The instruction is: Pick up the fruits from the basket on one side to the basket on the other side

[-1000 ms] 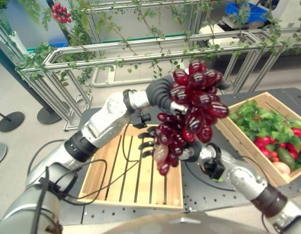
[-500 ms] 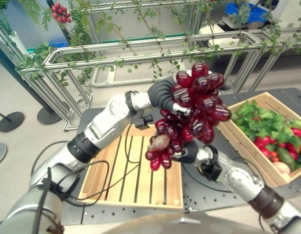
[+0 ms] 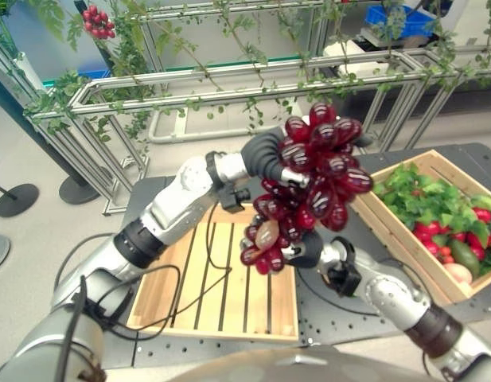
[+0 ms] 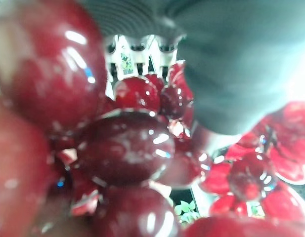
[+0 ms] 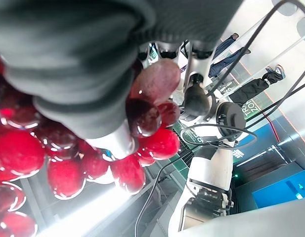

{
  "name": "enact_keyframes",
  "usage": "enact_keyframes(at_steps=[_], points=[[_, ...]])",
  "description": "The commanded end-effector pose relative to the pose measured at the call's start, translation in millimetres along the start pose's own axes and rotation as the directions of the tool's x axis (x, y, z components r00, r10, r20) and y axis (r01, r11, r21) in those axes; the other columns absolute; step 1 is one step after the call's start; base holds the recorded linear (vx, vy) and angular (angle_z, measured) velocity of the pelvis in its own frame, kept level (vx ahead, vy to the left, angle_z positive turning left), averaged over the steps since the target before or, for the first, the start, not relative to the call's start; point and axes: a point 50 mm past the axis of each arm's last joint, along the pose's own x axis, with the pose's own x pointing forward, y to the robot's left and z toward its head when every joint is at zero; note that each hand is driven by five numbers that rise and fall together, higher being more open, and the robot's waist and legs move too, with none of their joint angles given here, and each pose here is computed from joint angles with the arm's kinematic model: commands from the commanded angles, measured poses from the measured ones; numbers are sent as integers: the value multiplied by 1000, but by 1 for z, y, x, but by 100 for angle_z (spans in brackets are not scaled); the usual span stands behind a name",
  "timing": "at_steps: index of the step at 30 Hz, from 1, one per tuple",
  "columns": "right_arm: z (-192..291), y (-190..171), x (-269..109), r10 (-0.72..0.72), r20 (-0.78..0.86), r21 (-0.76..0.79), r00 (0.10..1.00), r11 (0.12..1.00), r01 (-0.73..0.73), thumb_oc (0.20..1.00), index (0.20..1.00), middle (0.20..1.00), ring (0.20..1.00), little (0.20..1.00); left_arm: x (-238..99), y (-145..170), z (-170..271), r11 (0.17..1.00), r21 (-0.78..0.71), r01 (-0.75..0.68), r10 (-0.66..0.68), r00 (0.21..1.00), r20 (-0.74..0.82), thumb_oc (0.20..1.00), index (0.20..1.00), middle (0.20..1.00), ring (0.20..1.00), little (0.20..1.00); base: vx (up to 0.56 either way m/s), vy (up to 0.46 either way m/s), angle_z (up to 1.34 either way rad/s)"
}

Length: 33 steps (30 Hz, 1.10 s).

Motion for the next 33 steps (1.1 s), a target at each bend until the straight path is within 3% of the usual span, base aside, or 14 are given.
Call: enact_keyframes(at_steps=[1,14,23,33], points=[[18,20,20,146,172,-11,974,989,-146,200,200,200,200,200,5,21,14,990,115,-84,78,995,60,1000,1000,1000,1000,1000,0,0,0],[18,22,24,158,163,-14,974,987,-158,200,200,200,200,200,7,24,1,968,250,-26,52,994,-100,1000,1000,1000,1000,1000,0,0,0],[19,23,27,168,153,-18,974,986,-167,200,200,200,200,200,9,28,-39,936,352,6,105,950,-296,1000,1000,1000,1000,1000,0,0,0],[19,24,29,175,151,-10,973,984,-175,200,200,200,200,200,6,29,-51,925,376,-49,174,936,-307,1000,1000,1000,1000,1000,-1,0,1]])
